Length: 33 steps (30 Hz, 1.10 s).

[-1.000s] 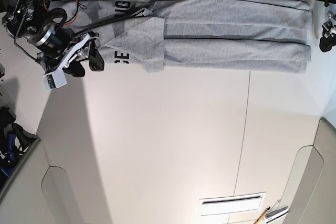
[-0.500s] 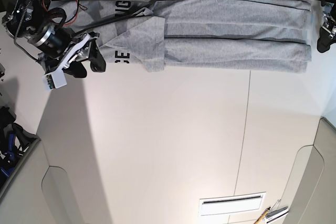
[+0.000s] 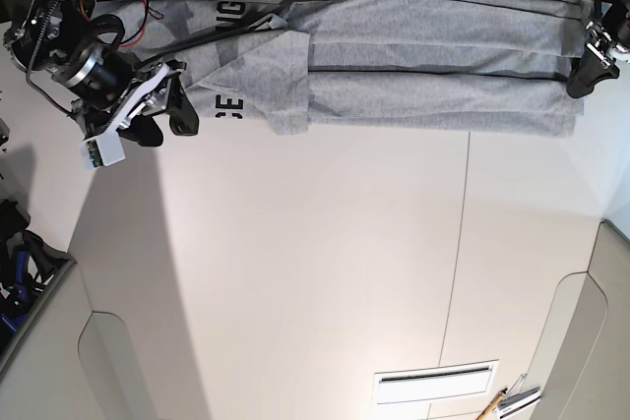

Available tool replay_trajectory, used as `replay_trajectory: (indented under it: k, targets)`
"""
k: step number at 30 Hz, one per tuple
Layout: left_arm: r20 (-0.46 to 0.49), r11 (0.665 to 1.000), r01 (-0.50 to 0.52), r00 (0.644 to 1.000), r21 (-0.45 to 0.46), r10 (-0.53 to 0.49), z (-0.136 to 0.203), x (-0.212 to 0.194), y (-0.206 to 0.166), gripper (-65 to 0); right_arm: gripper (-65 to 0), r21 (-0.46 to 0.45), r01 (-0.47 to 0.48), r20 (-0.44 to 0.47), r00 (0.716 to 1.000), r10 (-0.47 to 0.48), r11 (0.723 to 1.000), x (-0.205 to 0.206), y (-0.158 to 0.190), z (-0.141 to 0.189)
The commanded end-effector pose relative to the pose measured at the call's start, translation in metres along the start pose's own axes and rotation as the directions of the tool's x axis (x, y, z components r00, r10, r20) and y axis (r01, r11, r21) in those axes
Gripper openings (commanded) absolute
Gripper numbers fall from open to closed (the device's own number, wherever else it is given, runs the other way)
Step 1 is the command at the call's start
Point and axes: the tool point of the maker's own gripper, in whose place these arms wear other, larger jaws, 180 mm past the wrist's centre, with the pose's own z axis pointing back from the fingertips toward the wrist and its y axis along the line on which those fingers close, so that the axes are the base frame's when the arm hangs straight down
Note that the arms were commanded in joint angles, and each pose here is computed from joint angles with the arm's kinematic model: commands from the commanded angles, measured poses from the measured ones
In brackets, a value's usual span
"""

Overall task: Fold the T-shirt properly
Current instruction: 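Lower the folded hem and open both grippers, then grasp the folded strip's end with the left gripper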

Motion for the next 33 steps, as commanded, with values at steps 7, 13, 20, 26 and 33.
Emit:
replay_trajectory:
  k: [7, 13, 20, 26, 33]
  targets:
    - [-0.114, 1.0, 0.011, 0.993, -0.021, -0.013, -0.021, -0.025, -0.01, -31.5, -31.2, 0.009, -0.017, 0.046, 0.999, 0.016, 1.0, 0.012, 0.003, 0.003]
    - [-0.1, 0.999, 0.041, 0.994, -0.007, -0.042, -0.023, -0.018, -0.011, -31.6, -31.2, 0.009, -0.017, 0.046, 0.999, 0.016, 1.0, 0.012, 0.003, 0.003]
    - [-0.115, 0.996, 0.085, 0.99, 0.038, -0.08, -0.021, -0.016, -0.003, -32.6, -31.2, 0.009, -0.017, 0.046, 0.999, 0.016, 1.0, 0.012, 0.003, 0.003]
    - [0.003, 0.988, 0.144, 0.99, 0.047, -0.144, -0.003, 0.023, -0.015, -32.6, -31.2, 0.006, -0.017, 0.045, 0.999, 0.017, 1.0, 0.012, 0.002, 0.003]
    - [0.034, 0.939, 0.265, 0.96, 0.22, -0.278, 0.012, 0.047, 0.007, -32.6, -31.2, 0.007, -0.018, 0.045, 0.999, 0.017, 1.0, 0.012, 0.002, 0.003]
